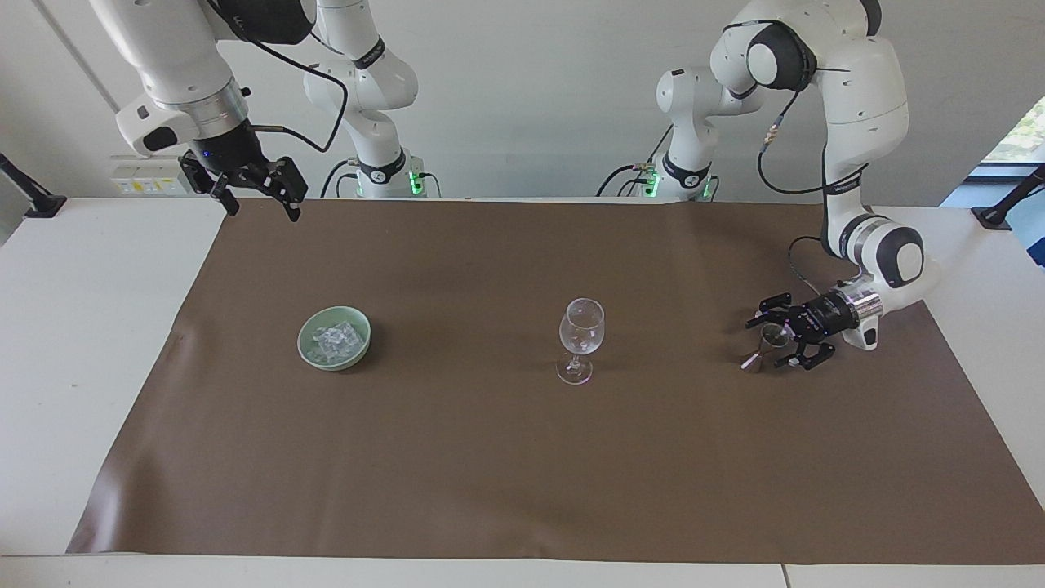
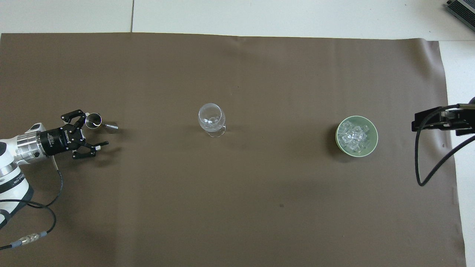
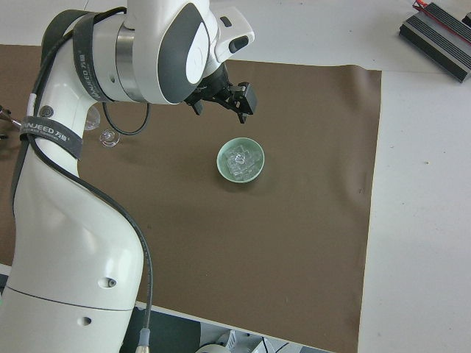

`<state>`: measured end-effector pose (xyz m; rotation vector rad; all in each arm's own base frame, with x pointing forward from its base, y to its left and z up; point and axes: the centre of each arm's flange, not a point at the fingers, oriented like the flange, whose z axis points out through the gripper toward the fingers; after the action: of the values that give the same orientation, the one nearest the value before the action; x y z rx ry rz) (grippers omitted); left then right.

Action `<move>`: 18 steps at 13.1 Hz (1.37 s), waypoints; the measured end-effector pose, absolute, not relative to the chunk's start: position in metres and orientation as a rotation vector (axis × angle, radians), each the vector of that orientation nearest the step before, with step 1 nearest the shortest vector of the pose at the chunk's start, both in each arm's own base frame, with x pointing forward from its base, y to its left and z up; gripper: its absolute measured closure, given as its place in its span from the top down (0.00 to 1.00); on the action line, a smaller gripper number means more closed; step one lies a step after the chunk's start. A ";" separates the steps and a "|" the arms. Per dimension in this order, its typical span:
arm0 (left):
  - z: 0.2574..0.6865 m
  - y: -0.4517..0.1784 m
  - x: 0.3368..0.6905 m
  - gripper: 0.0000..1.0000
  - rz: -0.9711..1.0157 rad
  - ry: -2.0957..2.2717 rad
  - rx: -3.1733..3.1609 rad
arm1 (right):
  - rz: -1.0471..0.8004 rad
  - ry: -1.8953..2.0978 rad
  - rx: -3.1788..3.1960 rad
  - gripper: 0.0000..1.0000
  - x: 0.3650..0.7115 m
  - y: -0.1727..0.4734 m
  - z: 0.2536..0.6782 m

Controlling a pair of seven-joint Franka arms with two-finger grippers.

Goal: Pour wine and add ice with both arms
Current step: 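Close the left gripper around the steel jigger cup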

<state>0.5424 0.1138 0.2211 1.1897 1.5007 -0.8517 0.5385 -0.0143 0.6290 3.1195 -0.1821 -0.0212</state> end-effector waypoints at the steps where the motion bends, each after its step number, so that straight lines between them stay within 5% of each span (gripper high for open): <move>1: 0.221 0.113 0.542 1.00 -0.852 1.500 1.186 | -0.021 -0.182 3.119 1.00 0.538 -0.014 0.629; 7: 0.218 0.106 0.534 1.00 -0.823 1.488 1.136 | -0.021 -0.182 3.119 1.00 0.538 -0.014 0.629; 15: 0.215 0.100 0.538 0.76 -0.789 1.504 1.142 | -0.021 -0.182 3.119 1.00 0.538 -0.014 0.629; 18: 0.216 0.103 0.538 0.58 -0.781 1.506 1.138 | -0.021 -0.182 3.119 1.00 0.538 -0.014 0.629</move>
<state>0.5379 0.1029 0.2164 1.1384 1.5059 -0.7810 0.5385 -0.0143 0.6290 3.1195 -0.1822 -0.0212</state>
